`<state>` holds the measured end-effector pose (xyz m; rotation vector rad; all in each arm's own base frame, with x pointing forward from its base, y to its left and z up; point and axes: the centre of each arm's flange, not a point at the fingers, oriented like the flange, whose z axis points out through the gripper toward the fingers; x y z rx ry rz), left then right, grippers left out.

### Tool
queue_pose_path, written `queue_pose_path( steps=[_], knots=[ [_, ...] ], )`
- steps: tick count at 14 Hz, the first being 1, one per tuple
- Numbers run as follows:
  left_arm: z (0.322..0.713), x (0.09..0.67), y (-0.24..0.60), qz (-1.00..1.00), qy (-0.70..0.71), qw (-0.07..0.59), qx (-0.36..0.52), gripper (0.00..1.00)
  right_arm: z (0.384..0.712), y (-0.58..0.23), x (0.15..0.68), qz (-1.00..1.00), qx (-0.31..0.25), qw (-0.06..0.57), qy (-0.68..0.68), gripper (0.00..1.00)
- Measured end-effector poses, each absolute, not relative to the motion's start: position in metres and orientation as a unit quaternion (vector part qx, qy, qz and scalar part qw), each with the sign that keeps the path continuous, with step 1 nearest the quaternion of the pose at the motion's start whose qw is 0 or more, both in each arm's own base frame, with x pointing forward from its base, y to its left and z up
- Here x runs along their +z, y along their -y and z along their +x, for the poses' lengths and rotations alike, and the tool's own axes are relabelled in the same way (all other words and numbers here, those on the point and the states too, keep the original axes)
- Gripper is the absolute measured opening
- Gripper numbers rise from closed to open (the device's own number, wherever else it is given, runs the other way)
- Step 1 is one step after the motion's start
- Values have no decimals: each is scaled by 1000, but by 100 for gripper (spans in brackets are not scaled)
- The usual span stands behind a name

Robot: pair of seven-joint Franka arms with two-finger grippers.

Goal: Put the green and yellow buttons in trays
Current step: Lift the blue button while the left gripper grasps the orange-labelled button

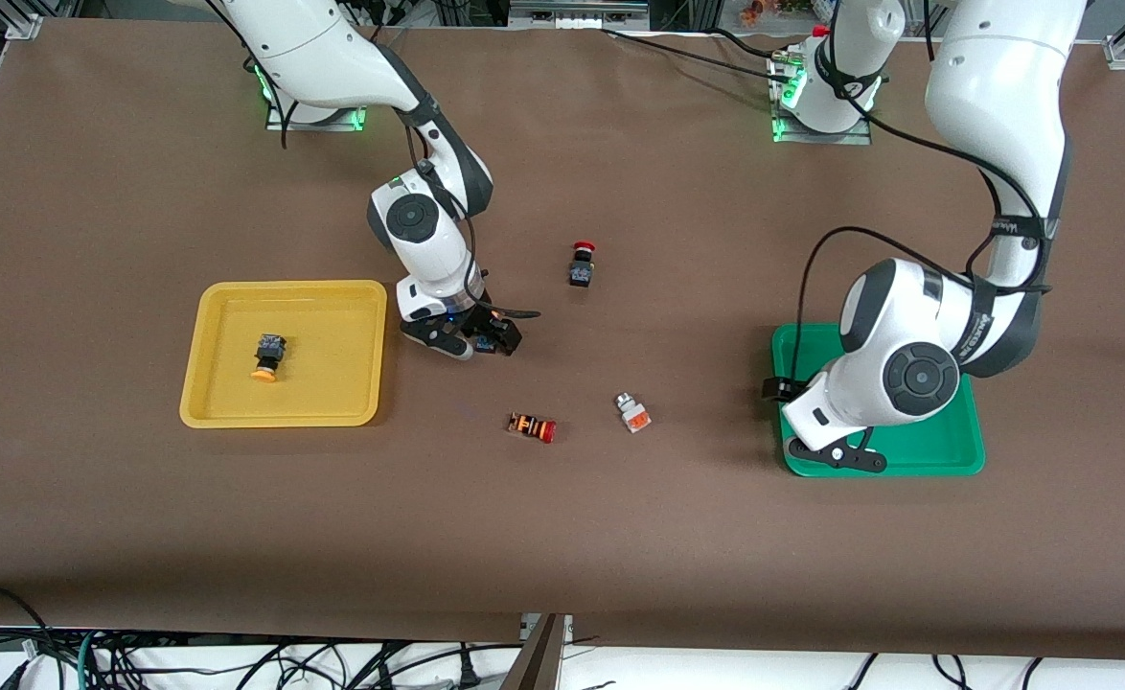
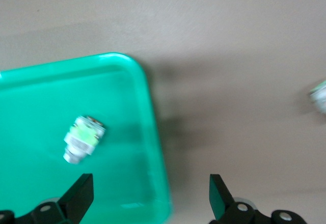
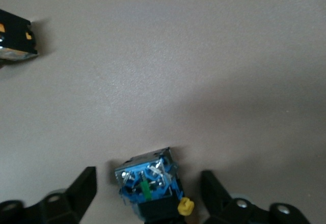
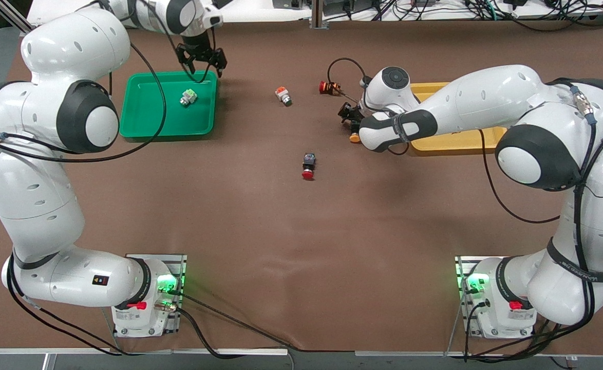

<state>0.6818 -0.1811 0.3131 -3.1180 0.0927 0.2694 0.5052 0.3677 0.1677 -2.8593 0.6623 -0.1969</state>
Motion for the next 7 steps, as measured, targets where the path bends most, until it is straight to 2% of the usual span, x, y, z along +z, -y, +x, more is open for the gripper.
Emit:
queue_pose_path(
  steps=[1, 3, 7],
  knots=[
    [680, 321, 203, -996, 18, 8, 81, 100, 506, -367, 168, -967, -67, 100, -224, 70],
    [674, 315, 250, -991, 111, 15, 77, 100, 506, -367, 169, -967, -68, 100, -223, 48],
    [671, 267, 329, -962, 266, -8, 58, 100, 515, -366, 180, -972, -74, 97, -201, 47]
  ],
)
